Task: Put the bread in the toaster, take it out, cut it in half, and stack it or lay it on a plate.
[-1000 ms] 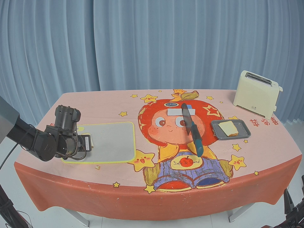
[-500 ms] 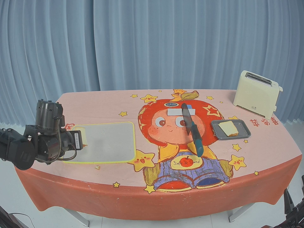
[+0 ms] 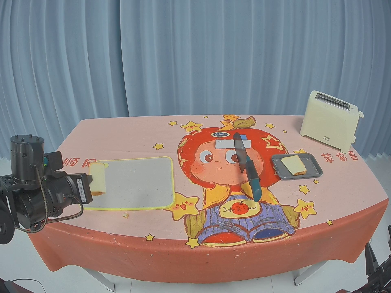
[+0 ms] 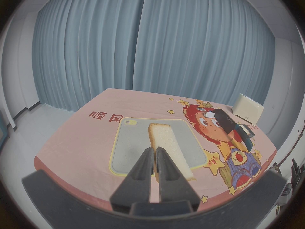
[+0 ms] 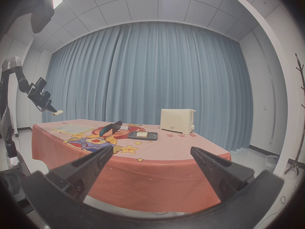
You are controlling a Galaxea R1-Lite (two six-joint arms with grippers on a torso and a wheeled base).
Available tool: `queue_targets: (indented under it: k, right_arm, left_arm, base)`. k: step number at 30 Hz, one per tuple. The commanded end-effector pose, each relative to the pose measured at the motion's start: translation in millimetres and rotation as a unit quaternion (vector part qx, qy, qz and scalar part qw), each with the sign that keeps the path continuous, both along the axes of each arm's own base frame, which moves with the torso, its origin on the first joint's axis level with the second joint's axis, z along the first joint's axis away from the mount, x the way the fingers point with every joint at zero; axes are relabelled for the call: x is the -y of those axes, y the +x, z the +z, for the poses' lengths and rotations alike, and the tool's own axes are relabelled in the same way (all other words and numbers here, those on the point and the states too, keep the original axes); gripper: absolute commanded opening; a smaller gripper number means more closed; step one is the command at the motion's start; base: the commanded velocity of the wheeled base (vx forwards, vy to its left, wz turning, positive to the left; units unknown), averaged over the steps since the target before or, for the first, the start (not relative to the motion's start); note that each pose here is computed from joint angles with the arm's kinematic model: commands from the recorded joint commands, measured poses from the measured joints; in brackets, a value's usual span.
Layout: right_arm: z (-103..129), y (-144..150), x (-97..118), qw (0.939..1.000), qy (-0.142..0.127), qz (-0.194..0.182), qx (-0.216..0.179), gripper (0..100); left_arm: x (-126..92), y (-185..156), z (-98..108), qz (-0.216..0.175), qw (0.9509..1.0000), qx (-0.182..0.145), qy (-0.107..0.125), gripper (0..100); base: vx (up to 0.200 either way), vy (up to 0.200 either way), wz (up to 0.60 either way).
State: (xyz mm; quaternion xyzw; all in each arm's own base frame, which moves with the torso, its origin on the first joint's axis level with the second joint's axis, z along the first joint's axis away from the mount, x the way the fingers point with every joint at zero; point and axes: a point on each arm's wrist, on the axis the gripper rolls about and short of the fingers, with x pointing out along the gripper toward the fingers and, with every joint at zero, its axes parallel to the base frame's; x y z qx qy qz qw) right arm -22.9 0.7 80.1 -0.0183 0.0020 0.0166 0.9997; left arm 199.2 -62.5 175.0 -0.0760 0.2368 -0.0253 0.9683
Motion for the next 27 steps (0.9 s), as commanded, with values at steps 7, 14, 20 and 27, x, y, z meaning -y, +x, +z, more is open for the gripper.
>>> queue_targets:
  k: [7, 14, 20, 27]
  right_arm:
    - [-4.4, -0.2, 0.0, 1.0, 0.0, 0.0, 0.001, 100]
    - [-4.4, -0.2, 0.0, 1.0, 0.0, 0.0, 0.001, 100]
    - [-4.4, -0.2, 0.0, 1.0, 0.0, 0.0, 0.001, 100]
    - [-4.4, -0.2, 0.0, 1.0, 0.0, 0.0, 0.001, 100]
  left_arm:
    - [-3.5, -11.3, 12.1, 0.0, 0.9994, 0.028, -0.019, 0]
    - [-3.8, -12.0, 10.2, 0.0, 0.9996, 0.025, -0.016, 0]
    - [-3.6, -11.4, 12.8, -0.001, 0.9994, 0.03, -0.016, 0]
    - [-4.7, -14.8, 15.2, -0.002, 0.9992, 0.037, -0.017, 0]
  base:
    - [0.0, -0.114, 0.0]
    - [0.0, -0.2, 0.0]
    - [0.0, -0.2, 0.0]
    - [0.0, -0.2, 0.0]
